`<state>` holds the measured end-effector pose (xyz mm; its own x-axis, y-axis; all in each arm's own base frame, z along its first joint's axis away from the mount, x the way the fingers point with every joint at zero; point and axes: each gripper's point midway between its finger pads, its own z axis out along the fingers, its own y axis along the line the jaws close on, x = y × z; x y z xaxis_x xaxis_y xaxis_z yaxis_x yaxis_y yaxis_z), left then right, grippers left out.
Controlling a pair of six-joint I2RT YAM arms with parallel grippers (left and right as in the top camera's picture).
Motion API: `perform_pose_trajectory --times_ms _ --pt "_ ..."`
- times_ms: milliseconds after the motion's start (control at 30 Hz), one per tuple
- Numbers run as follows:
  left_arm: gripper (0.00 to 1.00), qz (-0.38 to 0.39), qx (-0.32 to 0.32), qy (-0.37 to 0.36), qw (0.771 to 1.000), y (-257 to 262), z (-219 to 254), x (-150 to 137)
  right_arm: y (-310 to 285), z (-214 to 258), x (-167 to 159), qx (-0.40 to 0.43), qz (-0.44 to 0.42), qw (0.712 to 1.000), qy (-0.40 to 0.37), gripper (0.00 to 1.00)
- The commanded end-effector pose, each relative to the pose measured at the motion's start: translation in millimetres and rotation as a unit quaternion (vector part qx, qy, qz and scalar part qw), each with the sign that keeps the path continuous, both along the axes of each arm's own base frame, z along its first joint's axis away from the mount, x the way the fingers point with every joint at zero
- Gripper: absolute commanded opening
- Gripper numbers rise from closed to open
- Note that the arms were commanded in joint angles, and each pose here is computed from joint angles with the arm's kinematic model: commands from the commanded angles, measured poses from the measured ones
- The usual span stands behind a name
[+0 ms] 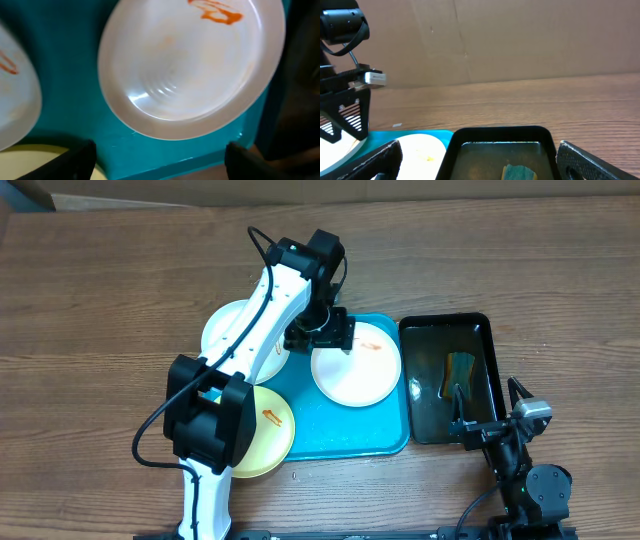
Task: Clean dirty plates on tray and stack at the side
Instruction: 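Move the left gripper over the right white plate on the teal tray, then lower the left gripper and pinch the right white plate's left rim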
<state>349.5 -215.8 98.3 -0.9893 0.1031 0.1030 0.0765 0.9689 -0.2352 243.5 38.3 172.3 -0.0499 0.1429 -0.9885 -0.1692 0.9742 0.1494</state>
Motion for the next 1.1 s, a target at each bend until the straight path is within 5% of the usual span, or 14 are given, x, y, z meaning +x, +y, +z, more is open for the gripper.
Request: perform_pose_trajectory --times_ms 0,133,333,567,867,1067 --pt "0.86 0.072 -0.016 0.036 0.997 -13.1 4.9 -9.3 -1.9 -2.7 0.5 0.001 -0.004 1.000 0.000 1.00" --pt "0.98 0.174 0.116 0.051 0.977 0.6 -4.5 -35.9 -2.0 -2.7 0.5 0.001 -0.004 1.000 0.000 1.00" --pt "0.92 0.288 0.234 0.010 0.929 -0.9 -3.1 -65.4 -1.9 -2.7 0.5 0.001 -0.004 1.000 0.000 1.00" --pt "0.89 0.295 0.227 0.005 0.928 -30.3 -27.3 -88.4 -1.9 -2.7 0.5 0.001 -0.004 1.000 0.000 1.00" --pt "0.56 0.331 0.207 0.034 0.920 -12.6 -79.5 -82.1 -2.0 -2.7 0.5 0.001 -0.004 1.000 0.000 1.00" --pt "0.47 0.314 0.170 0.067 0.932 -12.7 -93.2 -80.9 -1.9 -2.7 0.5 0.001 -0.004 1.000 0.000 1.00"
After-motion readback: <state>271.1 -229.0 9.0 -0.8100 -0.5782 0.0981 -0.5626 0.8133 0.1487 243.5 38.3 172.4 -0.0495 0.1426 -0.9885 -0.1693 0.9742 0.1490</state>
